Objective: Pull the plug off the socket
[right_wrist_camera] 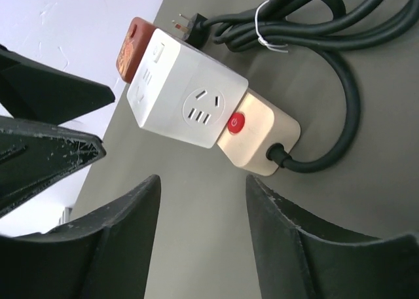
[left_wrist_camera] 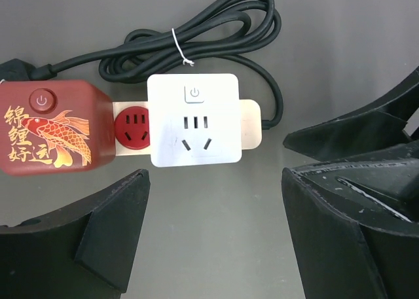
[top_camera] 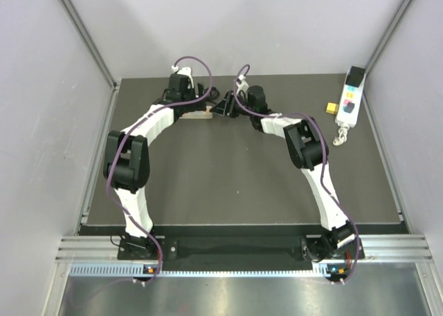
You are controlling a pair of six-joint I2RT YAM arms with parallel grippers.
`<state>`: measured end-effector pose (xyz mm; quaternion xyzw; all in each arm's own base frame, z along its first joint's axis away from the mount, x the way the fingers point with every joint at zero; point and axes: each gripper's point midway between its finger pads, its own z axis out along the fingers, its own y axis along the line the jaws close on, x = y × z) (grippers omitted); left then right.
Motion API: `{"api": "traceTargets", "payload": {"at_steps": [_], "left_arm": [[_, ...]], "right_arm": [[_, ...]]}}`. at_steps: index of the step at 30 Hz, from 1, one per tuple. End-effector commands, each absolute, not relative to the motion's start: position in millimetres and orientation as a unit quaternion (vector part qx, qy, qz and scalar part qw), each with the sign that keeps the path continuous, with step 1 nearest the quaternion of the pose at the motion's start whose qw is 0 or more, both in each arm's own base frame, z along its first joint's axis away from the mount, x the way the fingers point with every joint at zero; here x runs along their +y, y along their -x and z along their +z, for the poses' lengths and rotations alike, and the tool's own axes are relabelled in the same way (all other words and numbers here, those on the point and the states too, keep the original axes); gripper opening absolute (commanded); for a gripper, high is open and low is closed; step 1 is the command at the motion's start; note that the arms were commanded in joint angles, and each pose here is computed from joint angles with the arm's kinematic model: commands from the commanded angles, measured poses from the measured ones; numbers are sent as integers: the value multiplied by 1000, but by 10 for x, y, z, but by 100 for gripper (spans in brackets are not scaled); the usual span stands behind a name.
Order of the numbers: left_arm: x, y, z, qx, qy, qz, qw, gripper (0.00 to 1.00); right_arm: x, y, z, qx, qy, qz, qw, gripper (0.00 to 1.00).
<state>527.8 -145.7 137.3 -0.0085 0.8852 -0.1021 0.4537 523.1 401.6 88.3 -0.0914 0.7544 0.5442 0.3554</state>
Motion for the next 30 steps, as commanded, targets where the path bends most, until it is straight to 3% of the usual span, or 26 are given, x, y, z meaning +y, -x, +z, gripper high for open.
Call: {"api": "traceTargets", "payload": {"at_steps": [1, 6, 20, 27, 30], "left_arm": [[-1466, -5424, 1512, 871, 8, -96, 481, 86], [-1413, -5511, 1470, 871, 1, -73, 485, 86], [-1432, -5676, 1171, 886, -9, -58, 460, 86], [-1461, -5639, 1094, 888, -11, -66, 455, 79], [-1481, -5619, 1081, 888, -14, -72, 454, 71]], "right_arm": [[4171, -5261, 1062, 737, 109, 558, 365, 52], [4199, -5269, 1083, 732, 109, 561, 372, 48], [4230, -5411, 920, 759, 90, 524, 377, 48], [4268, -5450, 832, 780, 108, 472, 396, 48], [4272, -5460, 838, 784, 111, 457, 404, 46]]}}
